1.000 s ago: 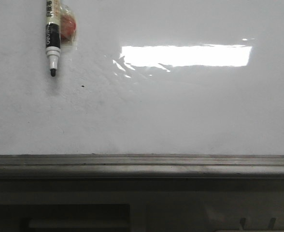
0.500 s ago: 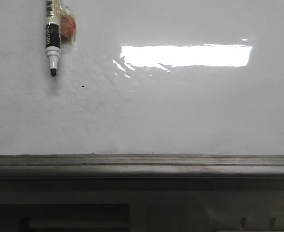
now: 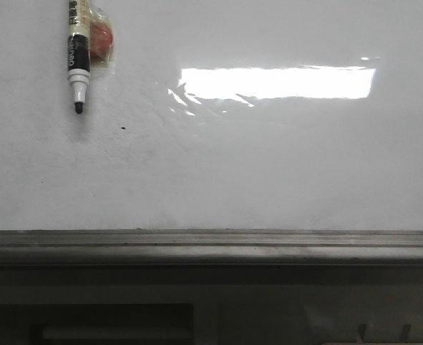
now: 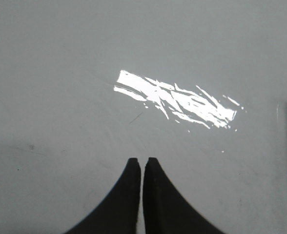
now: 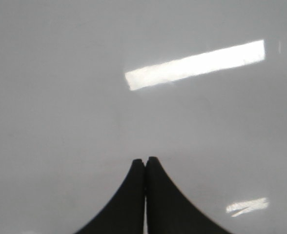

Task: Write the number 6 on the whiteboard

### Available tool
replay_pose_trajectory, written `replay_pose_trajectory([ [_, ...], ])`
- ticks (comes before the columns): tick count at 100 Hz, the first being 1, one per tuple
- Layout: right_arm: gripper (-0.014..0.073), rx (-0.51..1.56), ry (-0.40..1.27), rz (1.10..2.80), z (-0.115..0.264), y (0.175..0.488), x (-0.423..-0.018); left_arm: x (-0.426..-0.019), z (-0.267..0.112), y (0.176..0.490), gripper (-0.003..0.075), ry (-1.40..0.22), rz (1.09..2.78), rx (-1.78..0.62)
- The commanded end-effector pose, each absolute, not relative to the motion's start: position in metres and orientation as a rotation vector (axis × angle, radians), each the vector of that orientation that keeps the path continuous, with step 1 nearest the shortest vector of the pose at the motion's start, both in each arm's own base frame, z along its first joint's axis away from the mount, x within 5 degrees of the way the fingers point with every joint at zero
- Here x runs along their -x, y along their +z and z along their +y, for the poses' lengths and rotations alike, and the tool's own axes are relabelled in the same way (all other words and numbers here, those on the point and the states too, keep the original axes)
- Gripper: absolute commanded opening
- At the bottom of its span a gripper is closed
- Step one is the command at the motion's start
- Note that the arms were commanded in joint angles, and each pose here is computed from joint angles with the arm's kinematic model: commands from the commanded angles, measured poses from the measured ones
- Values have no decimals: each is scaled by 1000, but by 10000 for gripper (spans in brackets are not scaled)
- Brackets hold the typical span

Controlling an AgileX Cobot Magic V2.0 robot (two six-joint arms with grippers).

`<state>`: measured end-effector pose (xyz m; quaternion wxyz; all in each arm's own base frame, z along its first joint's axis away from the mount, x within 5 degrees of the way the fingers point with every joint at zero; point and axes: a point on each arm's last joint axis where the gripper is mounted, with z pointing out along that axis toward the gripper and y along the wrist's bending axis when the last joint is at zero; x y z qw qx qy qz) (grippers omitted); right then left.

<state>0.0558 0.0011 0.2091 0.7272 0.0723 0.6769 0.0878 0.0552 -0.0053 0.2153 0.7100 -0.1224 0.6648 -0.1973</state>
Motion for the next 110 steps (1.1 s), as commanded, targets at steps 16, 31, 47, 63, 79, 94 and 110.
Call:
replay_pose_trajectory([
  [16,-64,-276,301,1429,-1,215,-54,-52,1,221,-20,-518,1345,396],
  [31,-63,-231,330,1478,5,232,-53,-48,-3,246,-20,-504,1347,317],
  [47,-63,-175,338,1617,10,252,-63,-51,-10,277,-20,-454,1458,198],
  [63,-64,-108,330,1789,15,272,-83,-65,-17,304,-20,-410,1640,97],
  [79,-65,-53,329,1879,18,290,-101,-82,-23,321,-20,-369,1774,-15],
  [94,-60,-36,332,1904,19,300,-110,-96,-28,327,-19,-411,1830,-49],
  [110,108,-18,323,1900,20,304,-111,-106,-38,329,35,-508,1843,-113],
])
